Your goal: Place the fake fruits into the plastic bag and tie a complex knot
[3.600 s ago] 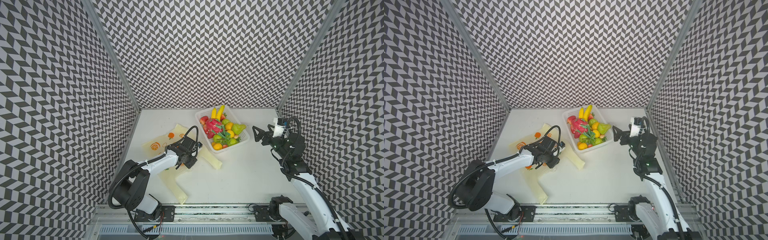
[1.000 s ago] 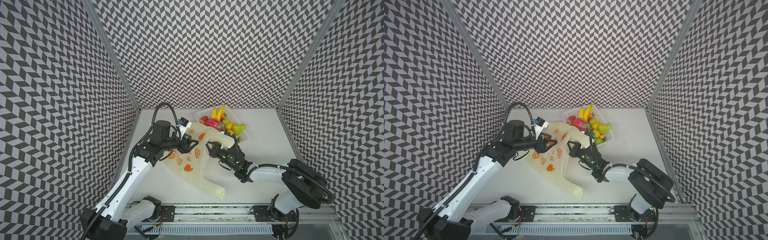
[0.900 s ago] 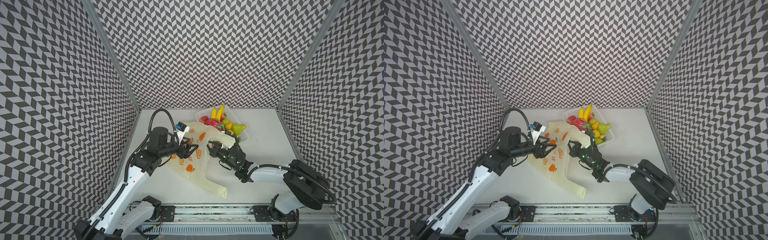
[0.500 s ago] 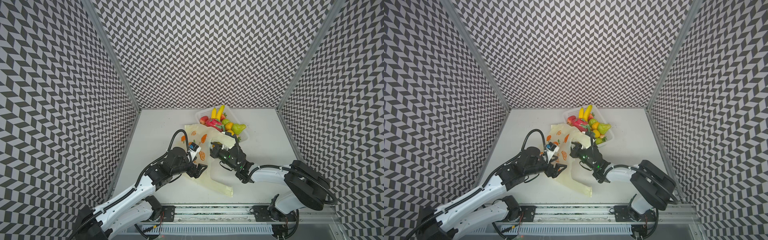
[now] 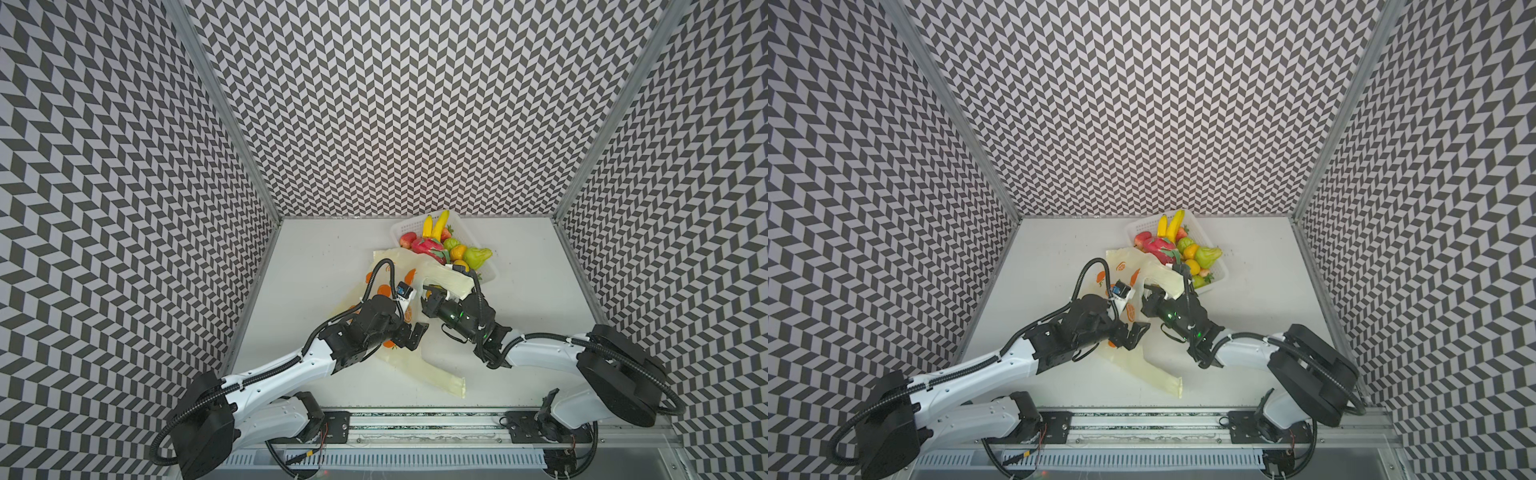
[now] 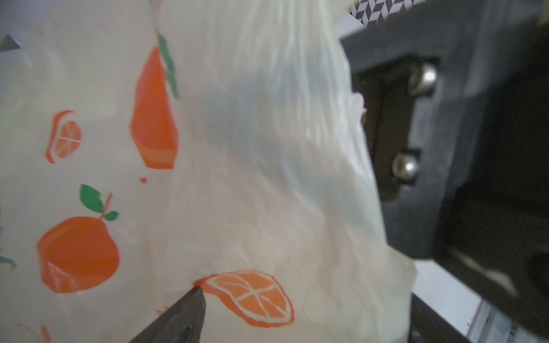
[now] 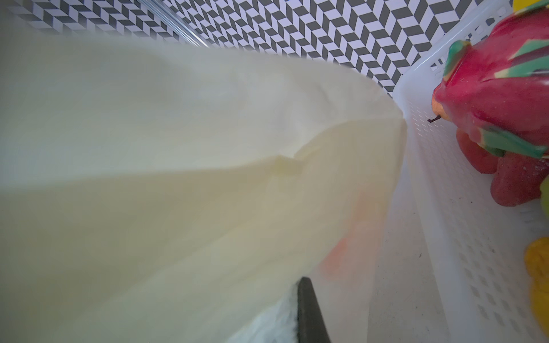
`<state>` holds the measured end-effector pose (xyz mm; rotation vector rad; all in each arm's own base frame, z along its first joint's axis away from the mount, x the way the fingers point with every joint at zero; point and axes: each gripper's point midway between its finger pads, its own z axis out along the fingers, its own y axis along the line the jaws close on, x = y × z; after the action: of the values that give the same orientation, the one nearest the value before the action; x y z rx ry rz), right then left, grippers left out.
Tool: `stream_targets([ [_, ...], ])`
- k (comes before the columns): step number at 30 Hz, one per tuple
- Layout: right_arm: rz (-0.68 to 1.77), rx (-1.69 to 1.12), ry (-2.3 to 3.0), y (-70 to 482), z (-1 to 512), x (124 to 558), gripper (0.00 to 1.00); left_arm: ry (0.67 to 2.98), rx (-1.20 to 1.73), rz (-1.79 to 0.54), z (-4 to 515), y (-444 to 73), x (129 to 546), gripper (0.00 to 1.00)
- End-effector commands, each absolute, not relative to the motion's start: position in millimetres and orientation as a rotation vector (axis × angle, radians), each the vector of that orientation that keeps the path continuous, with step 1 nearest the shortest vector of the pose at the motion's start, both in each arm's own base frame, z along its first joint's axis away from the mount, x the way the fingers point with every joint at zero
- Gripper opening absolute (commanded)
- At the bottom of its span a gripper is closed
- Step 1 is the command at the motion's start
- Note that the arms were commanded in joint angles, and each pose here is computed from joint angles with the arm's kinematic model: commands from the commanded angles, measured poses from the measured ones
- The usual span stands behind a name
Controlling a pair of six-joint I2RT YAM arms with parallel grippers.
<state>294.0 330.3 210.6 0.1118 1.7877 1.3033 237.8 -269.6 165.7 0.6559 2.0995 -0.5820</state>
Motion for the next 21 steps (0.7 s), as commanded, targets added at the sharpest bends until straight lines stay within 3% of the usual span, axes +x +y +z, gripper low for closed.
stream_targets([
  [1,1.321,0.108,1.729,325.5,227.1,289.5,0.00,2.026,0.525,-0.505,191.2,-263.4,262.1,0.98],
  [6,1.283,0.113,1.745,319.1,221.8,288.8,0.00,2.004,0.494,-0.476,204.4,-249.0,267.5,0.92],
  [9,1.263,0.111,1.753,317.4,218.9,289.6,0.00,1.977,0.493,-0.526,211.5,-244.7,264.2,0.82],
  [12,1.257,0.091,1.765,319.5,216.4,288.6,0.00,1.973,0.486,-0.562,212.6,-239.1,265.9,0.55],
  [16,1.239,0.062,1.782,321.3,217.3,288.5,0.00,2.020,0.482,-0.520,204.7,-227.0,273.8,0.01],
  [21,1.099,-0.037,1.842,320.0,217.3,290.8,0.00,2.069,0.503,-0.377,222.8,-200.1,284.6,0.00],
])
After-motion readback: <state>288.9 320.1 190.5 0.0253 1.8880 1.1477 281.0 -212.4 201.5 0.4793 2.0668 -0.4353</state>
